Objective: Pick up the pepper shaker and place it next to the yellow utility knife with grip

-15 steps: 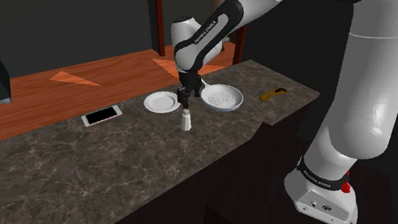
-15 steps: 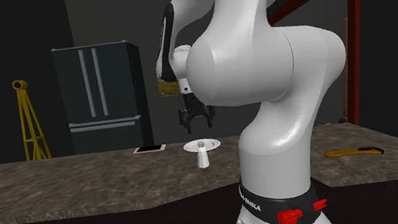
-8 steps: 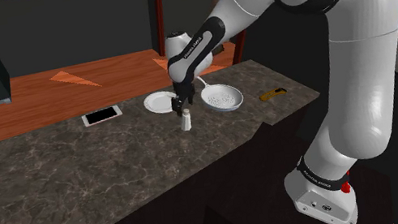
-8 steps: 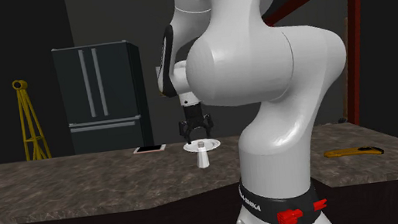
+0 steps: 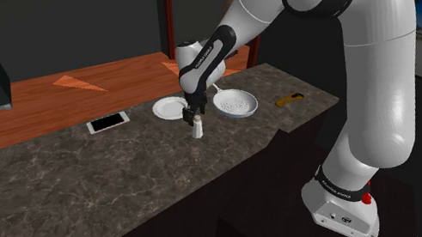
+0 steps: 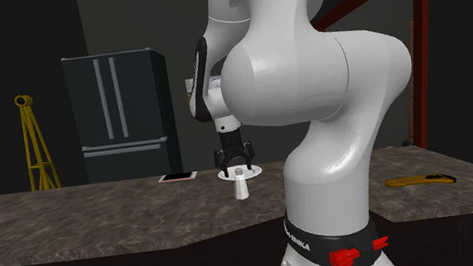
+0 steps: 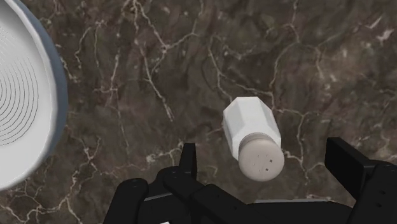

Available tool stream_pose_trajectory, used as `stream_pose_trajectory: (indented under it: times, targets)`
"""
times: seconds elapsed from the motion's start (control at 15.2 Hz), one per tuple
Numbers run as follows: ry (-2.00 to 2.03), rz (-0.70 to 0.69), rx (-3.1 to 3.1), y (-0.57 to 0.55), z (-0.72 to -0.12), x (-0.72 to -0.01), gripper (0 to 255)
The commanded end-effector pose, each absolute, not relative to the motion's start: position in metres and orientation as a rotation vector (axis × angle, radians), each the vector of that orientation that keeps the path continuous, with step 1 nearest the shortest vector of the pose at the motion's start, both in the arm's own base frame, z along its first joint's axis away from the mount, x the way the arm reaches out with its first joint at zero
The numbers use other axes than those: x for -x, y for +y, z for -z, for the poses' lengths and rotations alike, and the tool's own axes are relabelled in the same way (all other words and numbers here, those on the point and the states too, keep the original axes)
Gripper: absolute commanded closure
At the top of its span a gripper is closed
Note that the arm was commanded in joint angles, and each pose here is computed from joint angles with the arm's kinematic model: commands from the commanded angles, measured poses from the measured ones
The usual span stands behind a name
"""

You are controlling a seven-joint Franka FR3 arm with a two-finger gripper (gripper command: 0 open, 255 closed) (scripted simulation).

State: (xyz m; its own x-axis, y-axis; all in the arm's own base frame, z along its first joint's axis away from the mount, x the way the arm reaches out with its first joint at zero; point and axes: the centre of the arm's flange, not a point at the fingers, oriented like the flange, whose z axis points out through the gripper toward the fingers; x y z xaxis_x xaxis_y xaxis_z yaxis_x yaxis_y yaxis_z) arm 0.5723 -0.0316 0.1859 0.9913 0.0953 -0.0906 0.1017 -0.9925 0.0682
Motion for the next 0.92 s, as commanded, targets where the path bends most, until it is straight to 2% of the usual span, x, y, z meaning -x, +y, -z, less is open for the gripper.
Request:
stream_pose_trajectory:
  times: [0.0, 0.13, 0.2, 0.86]
  targets:
    - [0.152, 0.134, -3.062, -0.0316, -0.1856, -0.5723, 0]
    - [0.152, 0.134, -3.062, -0.0316, -0.1857, -0.5723, 0]
    - [0.152, 0.134, -3.062, -0.0316, -0.1857, -0.5723, 255]
    - [0.152, 0.134, -3.062, -0.0316, -0.1909, -0.5722, 255]
